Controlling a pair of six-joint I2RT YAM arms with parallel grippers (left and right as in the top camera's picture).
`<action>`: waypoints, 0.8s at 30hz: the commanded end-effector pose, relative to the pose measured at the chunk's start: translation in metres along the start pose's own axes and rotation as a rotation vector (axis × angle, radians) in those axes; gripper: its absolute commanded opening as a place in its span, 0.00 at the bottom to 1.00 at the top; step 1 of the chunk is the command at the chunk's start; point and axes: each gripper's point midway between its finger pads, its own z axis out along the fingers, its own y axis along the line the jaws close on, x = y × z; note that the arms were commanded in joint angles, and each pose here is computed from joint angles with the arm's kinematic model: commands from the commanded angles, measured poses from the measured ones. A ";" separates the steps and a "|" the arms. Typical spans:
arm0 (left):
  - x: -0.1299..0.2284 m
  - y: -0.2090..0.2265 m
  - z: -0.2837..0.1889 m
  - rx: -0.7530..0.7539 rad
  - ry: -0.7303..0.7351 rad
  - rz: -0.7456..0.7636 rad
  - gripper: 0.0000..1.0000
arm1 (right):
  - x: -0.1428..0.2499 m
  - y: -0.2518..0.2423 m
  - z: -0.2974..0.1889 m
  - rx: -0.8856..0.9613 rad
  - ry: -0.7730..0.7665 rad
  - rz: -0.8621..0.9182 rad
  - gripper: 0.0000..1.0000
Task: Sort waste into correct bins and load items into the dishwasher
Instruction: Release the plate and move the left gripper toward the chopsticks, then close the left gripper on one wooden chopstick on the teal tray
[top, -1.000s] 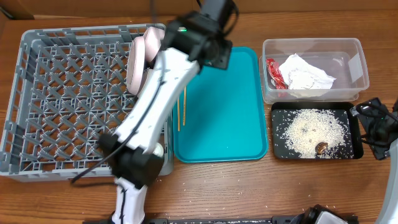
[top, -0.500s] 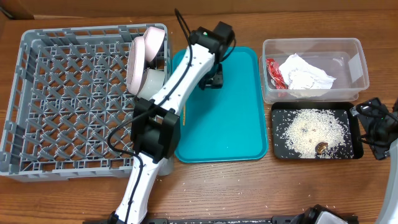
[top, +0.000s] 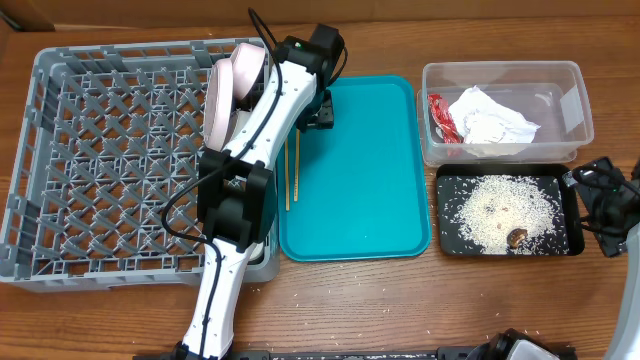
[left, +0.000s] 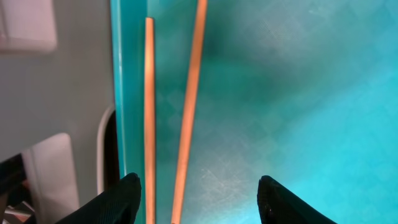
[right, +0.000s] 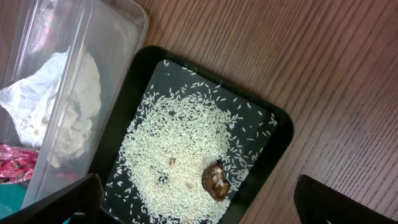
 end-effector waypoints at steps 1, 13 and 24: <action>0.008 0.000 0.019 -0.029 0.033 0.019 0.61 | -0.004 0.002 -0.003 -0.010 -0.015 -0.003 1.00; 0.032 0.002 0.056 -0.035 0.110 0.012 0.61 | -0.004 0.002 -0.003 -0.010 -0.015 -0.003 1.00; 0.063 -0.002 0.082 -0.008 0.204 0.020 0.04 | -0.004 0.002 -0.003 -0.010 -0.015 -0.003 1.00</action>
